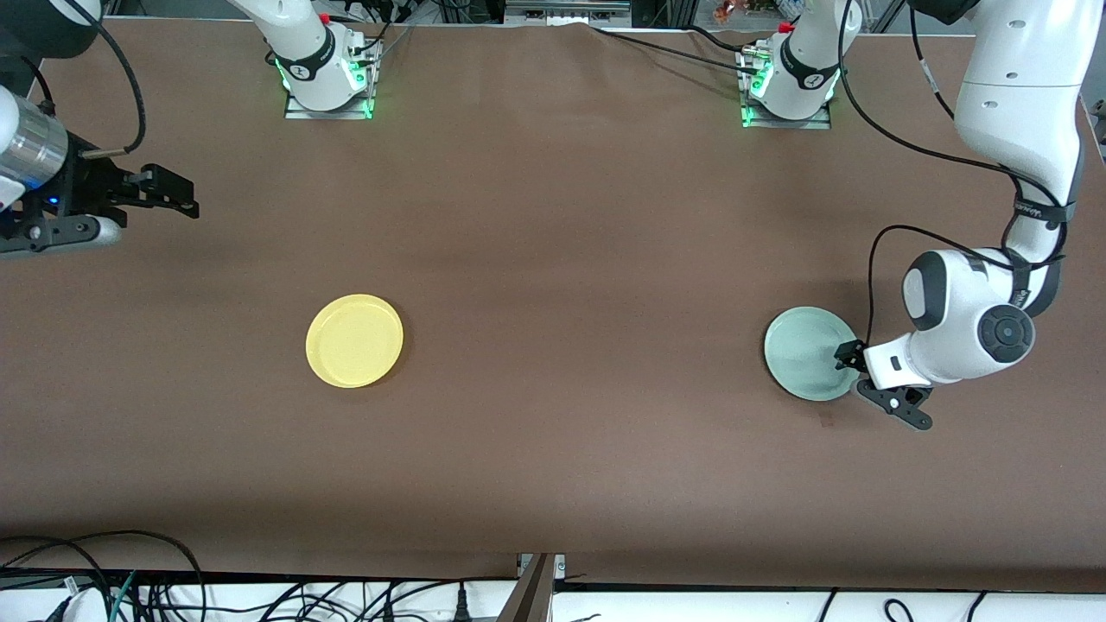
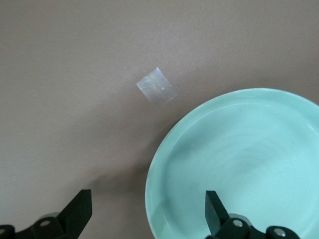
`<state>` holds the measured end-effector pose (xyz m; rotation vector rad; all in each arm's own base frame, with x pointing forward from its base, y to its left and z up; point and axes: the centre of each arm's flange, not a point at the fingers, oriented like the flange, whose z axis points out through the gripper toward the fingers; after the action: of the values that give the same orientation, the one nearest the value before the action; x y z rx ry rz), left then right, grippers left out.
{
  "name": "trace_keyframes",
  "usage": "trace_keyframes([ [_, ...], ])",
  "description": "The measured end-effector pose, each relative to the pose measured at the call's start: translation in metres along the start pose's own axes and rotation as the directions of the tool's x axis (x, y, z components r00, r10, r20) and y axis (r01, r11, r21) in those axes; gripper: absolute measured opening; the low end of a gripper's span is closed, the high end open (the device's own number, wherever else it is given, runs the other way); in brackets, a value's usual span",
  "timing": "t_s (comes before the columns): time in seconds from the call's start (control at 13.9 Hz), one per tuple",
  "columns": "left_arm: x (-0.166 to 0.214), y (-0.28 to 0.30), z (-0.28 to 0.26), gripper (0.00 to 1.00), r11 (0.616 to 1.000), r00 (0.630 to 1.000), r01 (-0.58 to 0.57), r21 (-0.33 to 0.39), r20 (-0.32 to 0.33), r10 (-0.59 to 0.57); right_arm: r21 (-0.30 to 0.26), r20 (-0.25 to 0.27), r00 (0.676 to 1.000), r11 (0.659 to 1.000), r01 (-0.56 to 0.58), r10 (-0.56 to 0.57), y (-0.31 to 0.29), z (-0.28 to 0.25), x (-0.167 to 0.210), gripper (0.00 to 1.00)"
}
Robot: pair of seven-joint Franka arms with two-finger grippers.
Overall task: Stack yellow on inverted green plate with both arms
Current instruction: 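Grasp the green plate with the left gripper while the right gripper reaches yellow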
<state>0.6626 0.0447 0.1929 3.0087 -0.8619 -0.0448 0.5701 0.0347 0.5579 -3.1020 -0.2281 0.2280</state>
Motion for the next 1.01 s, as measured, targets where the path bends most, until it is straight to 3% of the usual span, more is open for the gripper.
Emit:
trace_keyframes([
  [0.22, -0.002, 0.002, 0.007, 0.86, 1.000, 1.000, -0.008, -0.001, -0.001, 0.008, 0.015, 0.022, 1.000, 1.000, 0.007, -0.007, -0.006, 0.060, 0.043, 1.00],
  [0.36, -0.004, 0.000, 0.007, 0.67, 1.000, 1.000, -0.008, 0.000, -0.001, 0.008, 0.010, 0.012, 1.000, 1.000, 0.002, -0.002, -0.003, 0.118, 0.073, 1.00],
  [0.5, -0.005, -0.002, 0.008, 0.45, 1.000, 1.000, -0.013, -0.001, 0.001, 0.013, -0.002, -0.028, 1.000, 1.000, -0.006, 0.006, 0.002, 0.192, 0.096, 1.00],
  [0.79, -0.004, -0.001, 0.009, 0.05, 0.999, 0.999, -0.041, -0.003, 0.001, 0.041, -0.021, -0.062, 0.998, 1.000, -0.013, 0.012, 0.008, 0.296, 0.112, 0.99],
  [1.01, -0.003, -0.001, 0.005, 0.04, 0.998, 0.998, -0.069, 0.000, -0.004, 0.069, -0.027, -0.066, 0.998, 1.000, -0.003, 0.001, 0.001, 0.320, 0.115, 0.93],
])
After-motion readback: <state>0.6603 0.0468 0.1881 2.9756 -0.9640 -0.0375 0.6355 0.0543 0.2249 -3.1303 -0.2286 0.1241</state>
